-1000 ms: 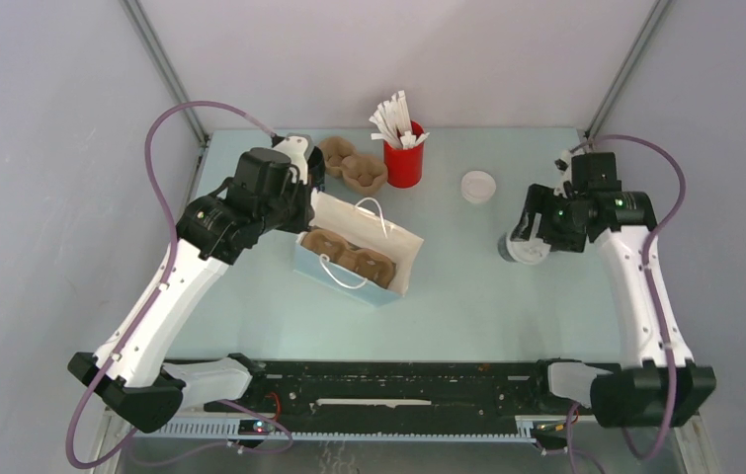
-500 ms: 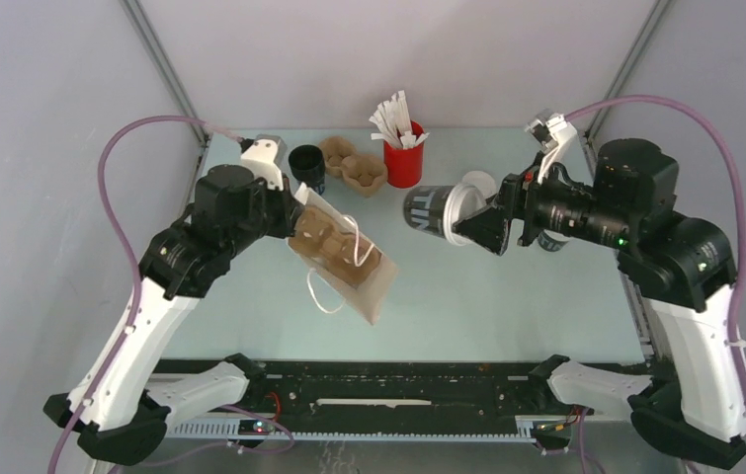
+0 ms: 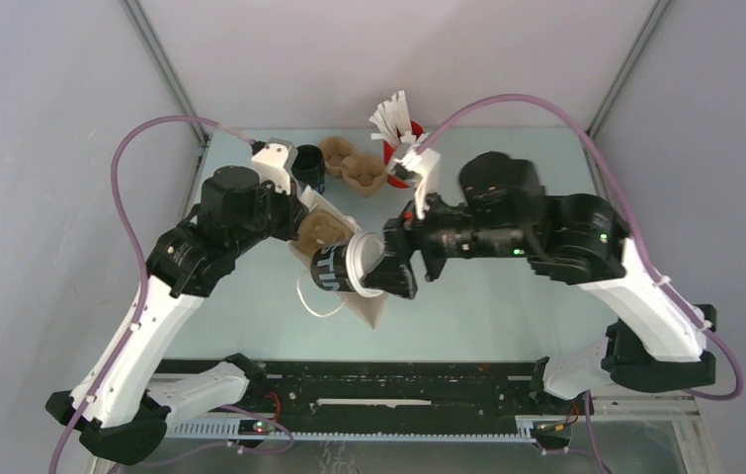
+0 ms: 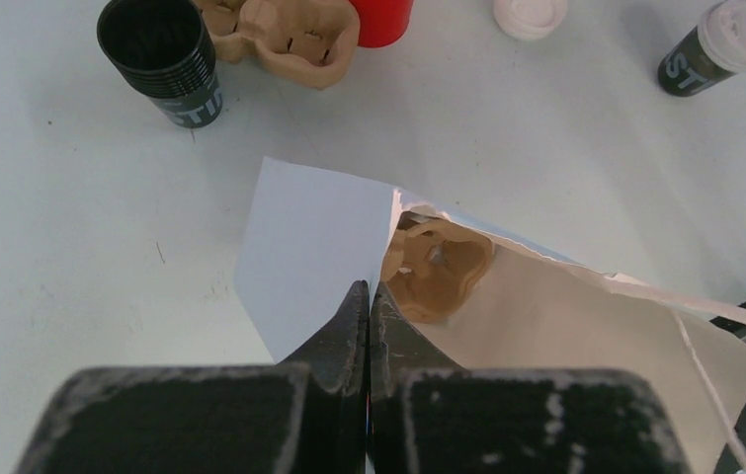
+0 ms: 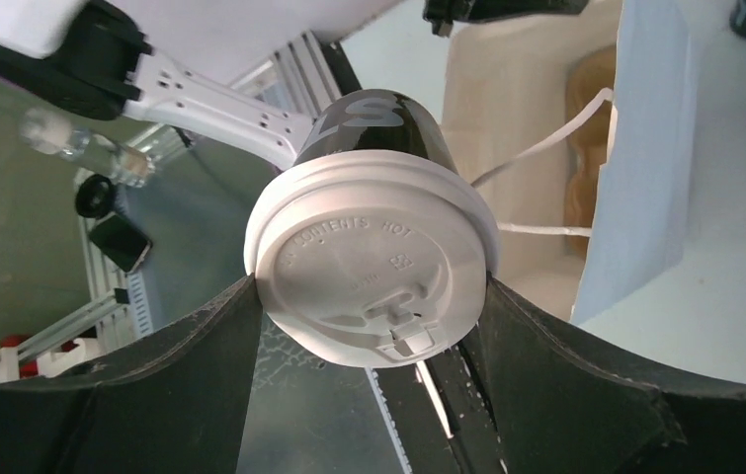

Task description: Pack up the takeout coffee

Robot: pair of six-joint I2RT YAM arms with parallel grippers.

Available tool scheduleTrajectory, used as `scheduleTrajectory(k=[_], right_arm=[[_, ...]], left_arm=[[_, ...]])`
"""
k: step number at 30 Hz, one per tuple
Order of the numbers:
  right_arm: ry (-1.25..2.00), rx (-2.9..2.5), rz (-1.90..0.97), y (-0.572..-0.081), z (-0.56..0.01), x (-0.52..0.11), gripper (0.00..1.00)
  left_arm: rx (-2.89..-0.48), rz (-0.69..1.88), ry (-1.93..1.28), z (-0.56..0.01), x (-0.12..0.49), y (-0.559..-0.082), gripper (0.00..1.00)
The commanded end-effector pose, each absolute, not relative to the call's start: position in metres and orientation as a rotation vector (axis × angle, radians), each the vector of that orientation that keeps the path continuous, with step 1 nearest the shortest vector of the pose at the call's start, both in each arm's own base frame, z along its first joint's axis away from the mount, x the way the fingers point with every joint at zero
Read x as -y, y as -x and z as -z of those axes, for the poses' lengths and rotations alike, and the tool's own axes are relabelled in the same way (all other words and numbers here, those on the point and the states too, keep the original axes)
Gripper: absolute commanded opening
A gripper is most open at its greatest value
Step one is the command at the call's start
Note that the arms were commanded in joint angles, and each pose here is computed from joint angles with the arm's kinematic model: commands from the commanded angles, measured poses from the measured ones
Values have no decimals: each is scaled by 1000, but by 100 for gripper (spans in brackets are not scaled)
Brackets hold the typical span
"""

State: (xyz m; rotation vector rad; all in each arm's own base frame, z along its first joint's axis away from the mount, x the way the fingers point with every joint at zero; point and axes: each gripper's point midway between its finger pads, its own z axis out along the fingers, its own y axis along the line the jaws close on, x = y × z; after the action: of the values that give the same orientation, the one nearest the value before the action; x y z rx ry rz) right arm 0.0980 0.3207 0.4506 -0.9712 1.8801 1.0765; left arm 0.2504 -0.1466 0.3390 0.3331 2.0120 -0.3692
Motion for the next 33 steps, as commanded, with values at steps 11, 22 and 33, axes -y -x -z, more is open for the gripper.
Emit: scheduleTrajectory(k=[11, 22, 33], right_arm=[[769, -2194, -565, -135, -383, -318, 59], [913, -2147, -327, -148, -348, -313, 58], [1110, -1950, -299, -164, -327, -355, 58]], left_arm=[[-2009, 393, -355, -333, 153, -250, 0], [-1975, 435, -396, -339, 161, -246, 0], [-1975, 485, -437, -335, 173, -237, 0]])
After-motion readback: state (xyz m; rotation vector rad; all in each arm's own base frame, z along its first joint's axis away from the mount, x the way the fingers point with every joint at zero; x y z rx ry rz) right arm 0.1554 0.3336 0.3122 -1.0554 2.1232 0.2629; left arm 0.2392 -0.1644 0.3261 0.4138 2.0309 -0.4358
